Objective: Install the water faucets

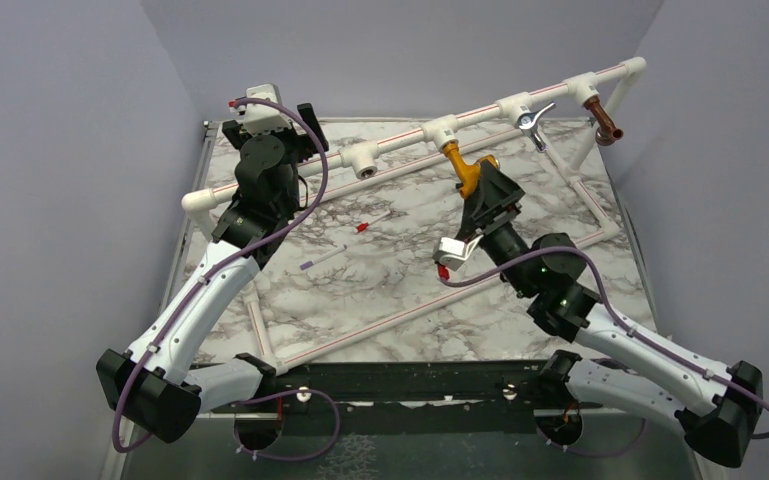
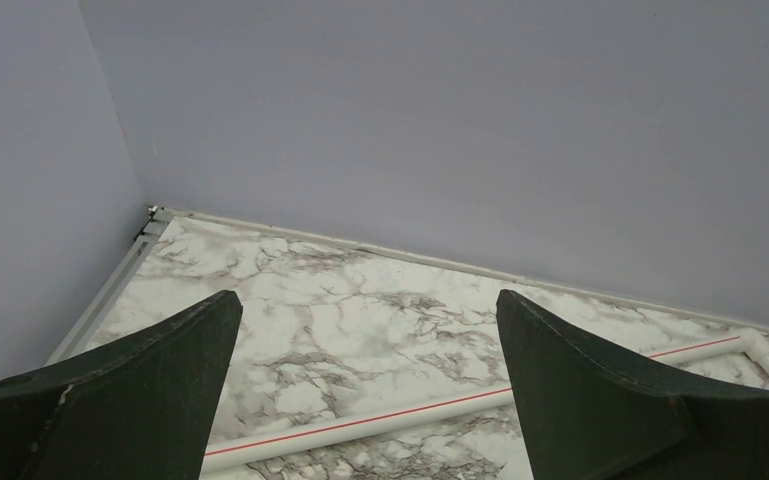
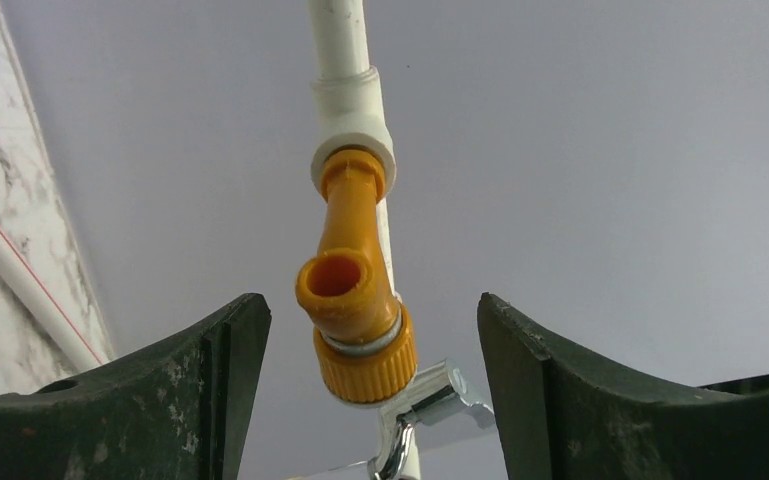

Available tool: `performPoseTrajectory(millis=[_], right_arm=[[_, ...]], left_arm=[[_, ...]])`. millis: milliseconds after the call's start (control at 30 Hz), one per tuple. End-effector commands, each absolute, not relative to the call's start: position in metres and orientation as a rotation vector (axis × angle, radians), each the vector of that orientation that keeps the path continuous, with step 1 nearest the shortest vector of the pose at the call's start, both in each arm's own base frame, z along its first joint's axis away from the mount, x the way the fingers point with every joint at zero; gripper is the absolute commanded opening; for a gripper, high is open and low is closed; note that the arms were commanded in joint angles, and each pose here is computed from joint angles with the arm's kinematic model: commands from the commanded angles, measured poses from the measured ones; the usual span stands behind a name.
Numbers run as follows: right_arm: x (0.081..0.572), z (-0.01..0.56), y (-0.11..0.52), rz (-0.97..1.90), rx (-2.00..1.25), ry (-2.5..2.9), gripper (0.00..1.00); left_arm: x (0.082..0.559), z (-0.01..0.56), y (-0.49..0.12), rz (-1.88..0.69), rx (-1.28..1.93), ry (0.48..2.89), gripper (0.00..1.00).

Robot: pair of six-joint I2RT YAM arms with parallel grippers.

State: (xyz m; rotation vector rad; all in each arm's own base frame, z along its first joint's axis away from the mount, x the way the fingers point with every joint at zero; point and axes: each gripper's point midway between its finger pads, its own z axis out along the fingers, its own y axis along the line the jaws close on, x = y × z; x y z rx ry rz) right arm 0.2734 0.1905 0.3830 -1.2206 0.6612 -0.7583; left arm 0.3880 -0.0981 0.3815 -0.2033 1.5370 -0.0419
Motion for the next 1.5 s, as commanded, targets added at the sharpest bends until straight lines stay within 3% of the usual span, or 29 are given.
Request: performPoseTrajectory(millis=[0,267,600,833,900,967,1000,1467], right_arm=[[0.277,0.415,0.191,-0.904,-1.158,0.572,0.80],[0.296,0.407,0.200,-0.927,-1.134,0.620,0.78],[0.313,0.402,0.204,-0.908,-1.098,0.678,0.64],[0.315,0.402,0.206,-0.863,-1.062,0.694,0.39],[0.315,0.404,0.207,-0.837,-1.044,0.701,0.25],[0.314,0.406,0.207,-0.801,-1.018,0.710,0.04],[0.313,0.407,0.209,-0.776,-1.007,0.710,0.01],[0.310,0.425,0.204,-0.279,-0.656,0.947,0.01]], left_arm=[[0.360,0.222,-0.109,0.133,0.049,2.034,0.99],[0.360,0.223,-0.110,0.129,0.050,2.032,0.99],[0.359,0.224,-0.112,0.122,0.053,2.029,0.99],[0.359,0.224,-0.112,0.121,0.055,2.029,0.99],[0.359,0.224,-0.112,0.120,0.055,2.029,0.99],[0.359,0.224,-0.112,0.122,0.055,2.029,0.99],[0.359,0.224,-0.112,0.124,0.054,2.028,0.99],[0.360,0.222,-0.112,0.129,0.058,2.033,0.99]])
